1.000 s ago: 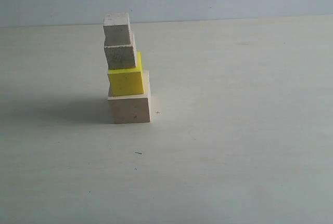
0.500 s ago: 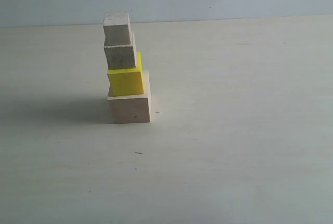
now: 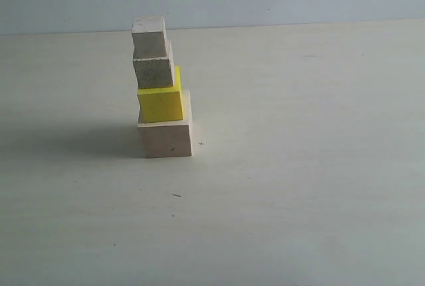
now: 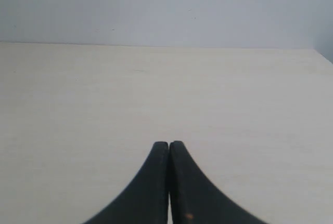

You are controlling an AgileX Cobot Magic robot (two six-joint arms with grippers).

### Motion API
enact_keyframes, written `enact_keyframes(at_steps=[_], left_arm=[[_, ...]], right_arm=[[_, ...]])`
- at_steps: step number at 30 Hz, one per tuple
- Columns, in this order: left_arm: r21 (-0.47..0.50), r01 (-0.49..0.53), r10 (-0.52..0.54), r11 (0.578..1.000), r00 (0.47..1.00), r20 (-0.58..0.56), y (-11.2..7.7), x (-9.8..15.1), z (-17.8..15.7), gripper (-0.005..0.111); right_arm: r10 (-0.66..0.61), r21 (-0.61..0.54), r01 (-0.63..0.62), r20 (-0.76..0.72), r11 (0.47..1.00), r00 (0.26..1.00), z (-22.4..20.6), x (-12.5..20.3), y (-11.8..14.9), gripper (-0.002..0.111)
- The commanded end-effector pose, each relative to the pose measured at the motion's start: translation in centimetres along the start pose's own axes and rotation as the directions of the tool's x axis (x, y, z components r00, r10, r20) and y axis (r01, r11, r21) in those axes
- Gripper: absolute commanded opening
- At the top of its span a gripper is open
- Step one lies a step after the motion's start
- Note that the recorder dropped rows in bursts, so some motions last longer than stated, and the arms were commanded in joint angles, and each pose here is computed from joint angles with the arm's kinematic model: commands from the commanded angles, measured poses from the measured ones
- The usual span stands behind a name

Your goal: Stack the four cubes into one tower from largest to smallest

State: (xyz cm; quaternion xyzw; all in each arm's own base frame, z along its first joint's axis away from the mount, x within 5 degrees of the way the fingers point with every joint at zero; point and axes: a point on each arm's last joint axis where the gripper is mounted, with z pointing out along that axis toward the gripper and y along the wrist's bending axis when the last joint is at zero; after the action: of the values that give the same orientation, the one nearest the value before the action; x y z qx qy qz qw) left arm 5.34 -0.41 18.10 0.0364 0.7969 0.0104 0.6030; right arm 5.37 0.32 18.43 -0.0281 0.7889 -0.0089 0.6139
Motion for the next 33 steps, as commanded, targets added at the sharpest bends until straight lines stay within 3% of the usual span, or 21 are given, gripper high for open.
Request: enact_keyframes(at_steps=[1, 21, 26, 33], left_arm=[[-0.006, -0.008, 0.008, 1.000, 1.000, 0.006, 0.04, 0.01, -0.02, 0.000], [-0.006, -0.008, 0.008, 1.000, 1.000, 0.006, 0.04, 0.01, -0.02, 0.000], [-0.006, -0.008, 0.008, 1.000, 1.000, 0.006, 0.04, 0.01, -0.02, 0.000], [-0.006, -0.008, 0.008, 1.000, 1.000, 0.006, 0.04, 0.01, -0.02, 0.000]], right_arm=[[0.001, 0.010, -0.001, -0.005, 1.000, 1.000, 0.03, 0.19, -0.05, 0.000], [0.041, 0.043, -0.041, -0.001, 0.998, 0.999, 0.02, 0.17, -0.35, 0.000], [0.133, 0.084, -0.133, 0.007, 0.988, 0.991, 0.00, 0.18, -0.73, 0.000], [0.030, 0.083, -0.032, 0.024, 0.996, 0.999, 0.00, -0.05, -0.72, 0.000]])
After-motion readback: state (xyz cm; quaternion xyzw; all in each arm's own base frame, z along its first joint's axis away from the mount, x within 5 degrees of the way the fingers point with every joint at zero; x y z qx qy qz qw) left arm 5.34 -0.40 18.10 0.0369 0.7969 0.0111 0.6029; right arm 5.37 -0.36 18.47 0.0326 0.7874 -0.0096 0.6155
